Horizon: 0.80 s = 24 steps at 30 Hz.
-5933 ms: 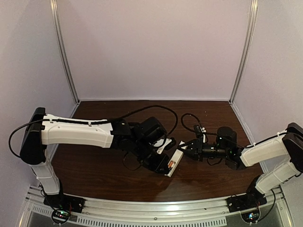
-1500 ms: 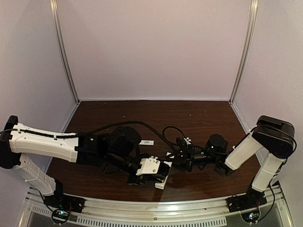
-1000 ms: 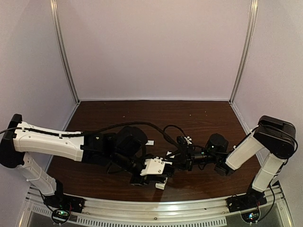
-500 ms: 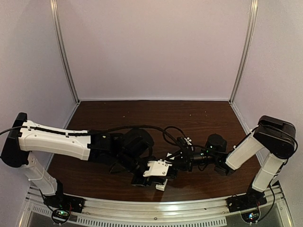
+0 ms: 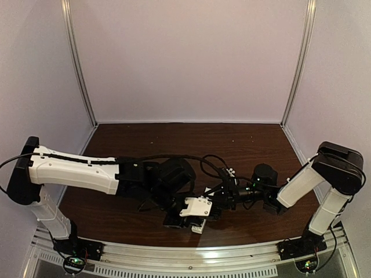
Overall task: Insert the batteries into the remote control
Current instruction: Load the battery into the battery compartment.
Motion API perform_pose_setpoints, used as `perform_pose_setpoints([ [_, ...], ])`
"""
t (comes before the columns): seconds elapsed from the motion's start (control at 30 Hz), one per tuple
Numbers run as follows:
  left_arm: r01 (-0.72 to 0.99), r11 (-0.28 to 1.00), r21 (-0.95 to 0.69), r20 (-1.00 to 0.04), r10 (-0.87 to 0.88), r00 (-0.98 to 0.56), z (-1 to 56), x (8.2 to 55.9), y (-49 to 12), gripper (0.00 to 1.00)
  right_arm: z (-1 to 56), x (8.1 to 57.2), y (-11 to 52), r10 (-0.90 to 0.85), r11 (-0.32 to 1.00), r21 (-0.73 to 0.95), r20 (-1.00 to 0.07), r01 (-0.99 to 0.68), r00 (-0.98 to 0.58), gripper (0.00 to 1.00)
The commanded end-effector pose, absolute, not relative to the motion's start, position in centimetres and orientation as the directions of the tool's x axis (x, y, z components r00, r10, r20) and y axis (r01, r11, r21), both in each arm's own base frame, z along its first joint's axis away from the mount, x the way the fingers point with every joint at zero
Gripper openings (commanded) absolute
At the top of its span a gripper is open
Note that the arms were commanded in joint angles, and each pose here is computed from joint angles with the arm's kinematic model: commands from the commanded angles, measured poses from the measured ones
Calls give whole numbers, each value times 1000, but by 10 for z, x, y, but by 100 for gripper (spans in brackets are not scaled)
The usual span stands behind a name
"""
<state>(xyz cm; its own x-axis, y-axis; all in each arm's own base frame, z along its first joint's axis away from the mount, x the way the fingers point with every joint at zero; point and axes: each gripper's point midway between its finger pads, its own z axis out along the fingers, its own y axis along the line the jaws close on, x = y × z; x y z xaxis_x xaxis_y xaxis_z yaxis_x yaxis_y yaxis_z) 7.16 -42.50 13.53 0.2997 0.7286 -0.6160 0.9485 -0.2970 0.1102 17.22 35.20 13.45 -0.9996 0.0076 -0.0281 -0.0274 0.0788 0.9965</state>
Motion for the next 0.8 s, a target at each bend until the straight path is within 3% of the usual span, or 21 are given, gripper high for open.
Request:
perform_pose_setpoints([
  [0.0, 962, -232, 145, -444, 854, 272, 91, 99, -408, 9, 224, 162, 356, -20, -188, 964, -195, -188, -981, 0],
  [0.23, 967, -207, 152, -386, 888, 251, 78, 107, -405, 7, 230, 162, 356, -22, -197, 962, -195, -187, -980, 0],
  [0.6, 944, -206, 259, -248, 930, 271, 71, 119, -404, 14, 239, 162, 357, -16, -194, 962, -200, -193, -980, 0],
  [0.77, 927, -234, 293, -178, 939, 294, 70, 115, -403, 10, 242, 163, 358, -10, -173, 963, -211, -206, -978, 0],
])
